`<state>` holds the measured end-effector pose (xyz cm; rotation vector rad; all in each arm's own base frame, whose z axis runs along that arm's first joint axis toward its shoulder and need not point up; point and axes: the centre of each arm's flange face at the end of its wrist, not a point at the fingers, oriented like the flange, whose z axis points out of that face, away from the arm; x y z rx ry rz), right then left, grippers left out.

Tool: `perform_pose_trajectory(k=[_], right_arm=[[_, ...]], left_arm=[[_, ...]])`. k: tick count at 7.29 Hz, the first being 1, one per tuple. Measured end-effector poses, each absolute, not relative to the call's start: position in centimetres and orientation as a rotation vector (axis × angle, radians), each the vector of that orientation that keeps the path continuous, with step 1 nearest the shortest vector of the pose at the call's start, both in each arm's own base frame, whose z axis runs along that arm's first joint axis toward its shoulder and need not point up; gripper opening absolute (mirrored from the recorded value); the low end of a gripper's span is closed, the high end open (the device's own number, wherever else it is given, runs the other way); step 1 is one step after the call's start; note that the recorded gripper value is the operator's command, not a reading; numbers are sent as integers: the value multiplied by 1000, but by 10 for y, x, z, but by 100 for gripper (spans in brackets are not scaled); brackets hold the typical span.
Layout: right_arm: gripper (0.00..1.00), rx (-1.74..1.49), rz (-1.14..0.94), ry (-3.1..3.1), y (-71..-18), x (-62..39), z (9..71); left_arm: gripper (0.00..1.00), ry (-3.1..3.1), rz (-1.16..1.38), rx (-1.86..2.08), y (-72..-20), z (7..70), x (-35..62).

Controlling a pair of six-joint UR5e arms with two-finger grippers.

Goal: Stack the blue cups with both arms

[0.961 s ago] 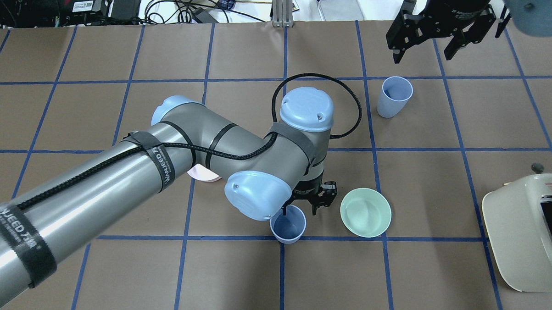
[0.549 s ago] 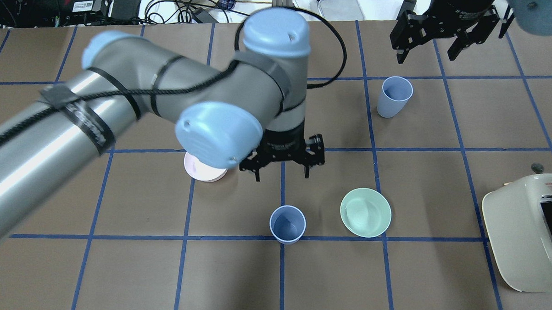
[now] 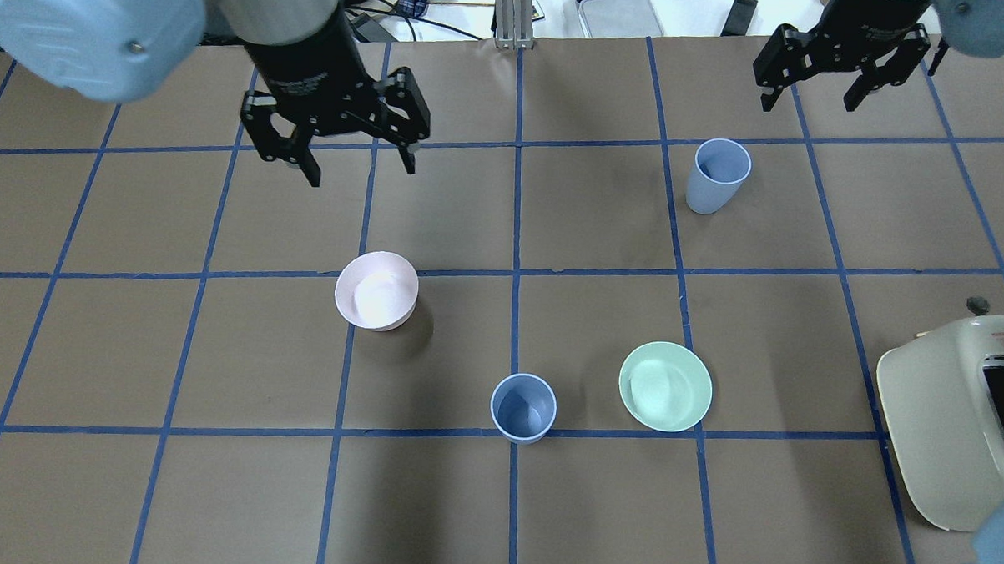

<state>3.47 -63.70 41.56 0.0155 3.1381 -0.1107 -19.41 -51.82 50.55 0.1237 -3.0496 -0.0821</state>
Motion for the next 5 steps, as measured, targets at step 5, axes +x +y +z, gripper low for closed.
perform_pose_trajectory(k=[5], right_arm=[[93, 22, -55, 3128, -681, 26, 291]], left_arm=[[100, -3146, 157, 140, -509, 511, -137]])
